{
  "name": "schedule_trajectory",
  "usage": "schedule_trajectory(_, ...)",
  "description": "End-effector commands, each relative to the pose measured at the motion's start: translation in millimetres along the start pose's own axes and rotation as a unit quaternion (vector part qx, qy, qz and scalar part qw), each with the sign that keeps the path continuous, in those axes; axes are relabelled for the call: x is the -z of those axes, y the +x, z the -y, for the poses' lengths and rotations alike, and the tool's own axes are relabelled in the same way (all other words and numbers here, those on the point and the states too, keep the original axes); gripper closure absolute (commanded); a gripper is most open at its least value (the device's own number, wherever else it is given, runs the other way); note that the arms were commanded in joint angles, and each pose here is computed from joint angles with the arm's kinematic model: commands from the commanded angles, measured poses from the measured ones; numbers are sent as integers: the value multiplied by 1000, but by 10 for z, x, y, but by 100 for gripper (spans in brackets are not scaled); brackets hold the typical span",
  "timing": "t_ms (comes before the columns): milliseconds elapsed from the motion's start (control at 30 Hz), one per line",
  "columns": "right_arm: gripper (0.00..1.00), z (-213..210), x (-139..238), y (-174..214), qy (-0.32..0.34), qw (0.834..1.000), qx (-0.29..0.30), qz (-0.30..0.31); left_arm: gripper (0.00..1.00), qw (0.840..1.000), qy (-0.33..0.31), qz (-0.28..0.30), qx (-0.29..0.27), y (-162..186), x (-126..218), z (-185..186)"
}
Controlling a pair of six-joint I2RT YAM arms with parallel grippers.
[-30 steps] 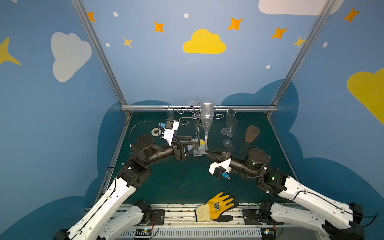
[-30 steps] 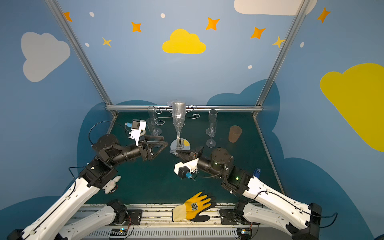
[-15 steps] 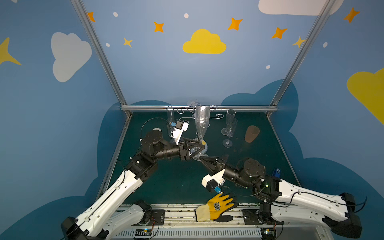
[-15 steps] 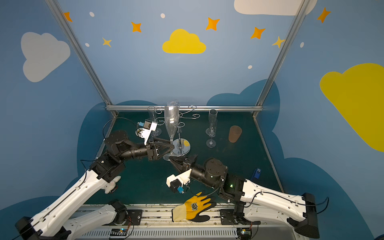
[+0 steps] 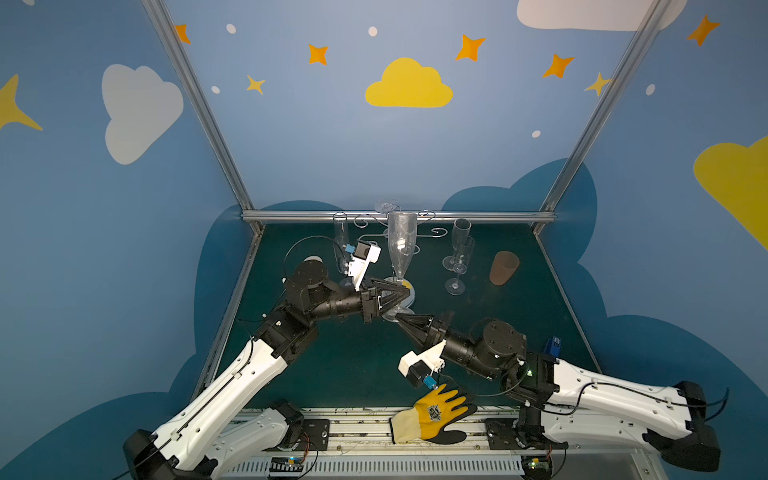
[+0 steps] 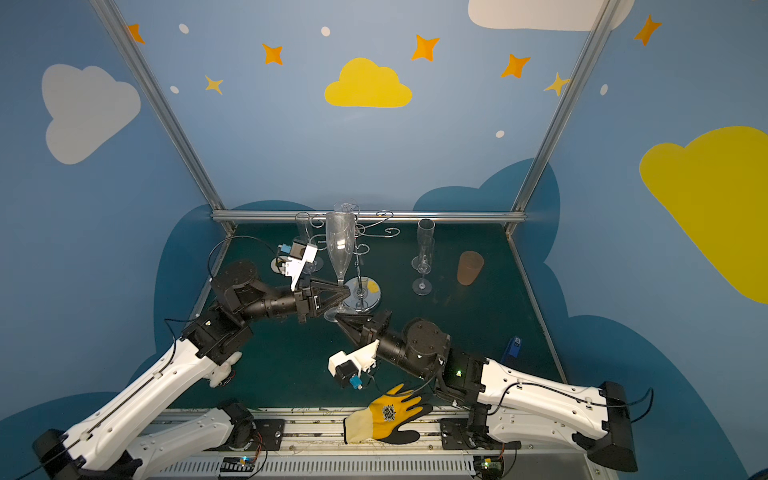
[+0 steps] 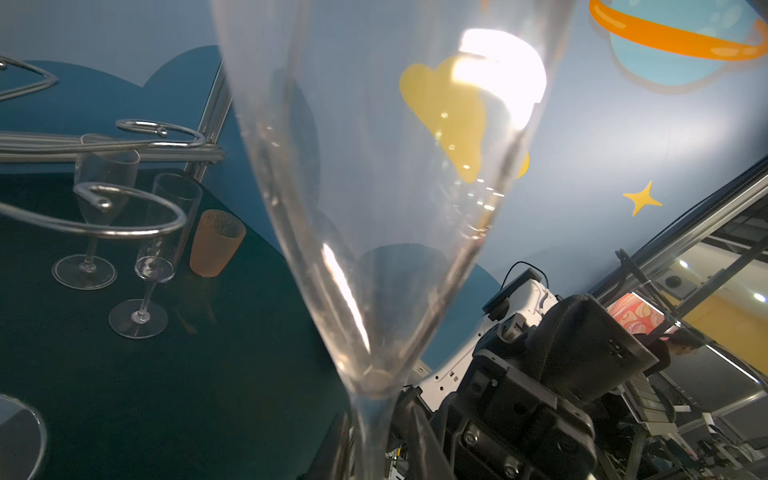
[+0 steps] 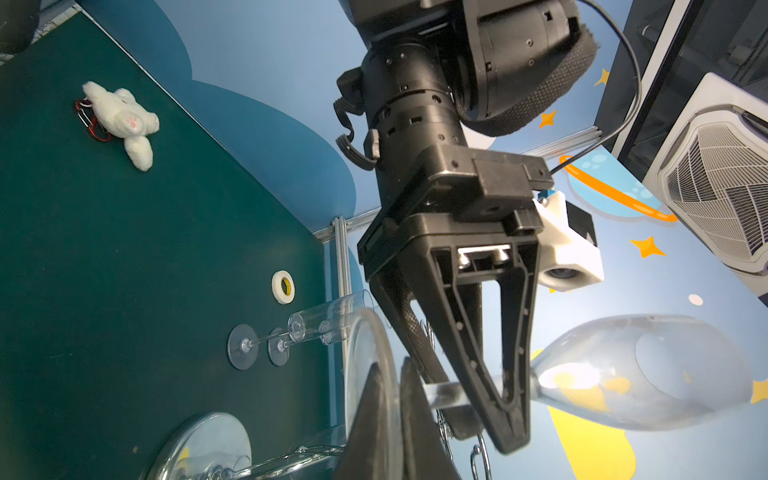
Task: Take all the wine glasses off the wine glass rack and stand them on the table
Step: 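Close the left gripper on the glass stem while the right gripper releases it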
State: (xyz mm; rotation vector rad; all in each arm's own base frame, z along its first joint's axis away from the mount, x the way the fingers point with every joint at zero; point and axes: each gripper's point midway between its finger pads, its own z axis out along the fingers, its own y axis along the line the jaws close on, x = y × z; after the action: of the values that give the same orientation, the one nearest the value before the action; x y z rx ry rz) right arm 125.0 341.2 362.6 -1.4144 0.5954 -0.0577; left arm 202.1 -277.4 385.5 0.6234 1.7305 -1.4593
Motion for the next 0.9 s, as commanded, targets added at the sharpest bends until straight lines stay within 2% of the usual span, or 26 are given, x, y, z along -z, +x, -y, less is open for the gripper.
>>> schedule_trajectory(0,100,93,14,-46,20,1000,1,5,80,1000,16,9,-15,-55,-4,86)
schedule_trajectory(267,100,37,-11,-35,11,1000,5,0,96,1000,17,11,-12,-58,-16,80)
schedule_trajectory(367,100,32,-8,-30,9,1000,1,-2,97,1000,12,17,-15,-60,-7,62)
schedule_trajectory(400,85,16,-4,-27,5,1000,-3,-2,97,1000,9,19,-17,-62,-1,59)
schedule_trajectory(433,17,17,2,-22,5,1000,-8,-4,97,1000,5,22,-19,-62,9,49)
schedule_trajectory(467,3,15,12,-23,5,1000,-13,-4,97,999,1,26,-23,-66,22,42)
schedule_trajectory(567,3,24,77,-78,5,1000,-28,13,97,999,-11,36,-36,-71,63,23)
schedule_trajectory(667,2,176,176,-143,19,997,-69,28,97,997,-29,41,-59,-60,106,-18)
schedule_trajectory(767,2,469,287,-159,50,988,-145,29,97,994,-54,41,-90,-27,152,-79)
schedule_trajectory(867,2,786,418,-157,83,966,-243,28,97,987,-75,43,-135,8,196,-114)
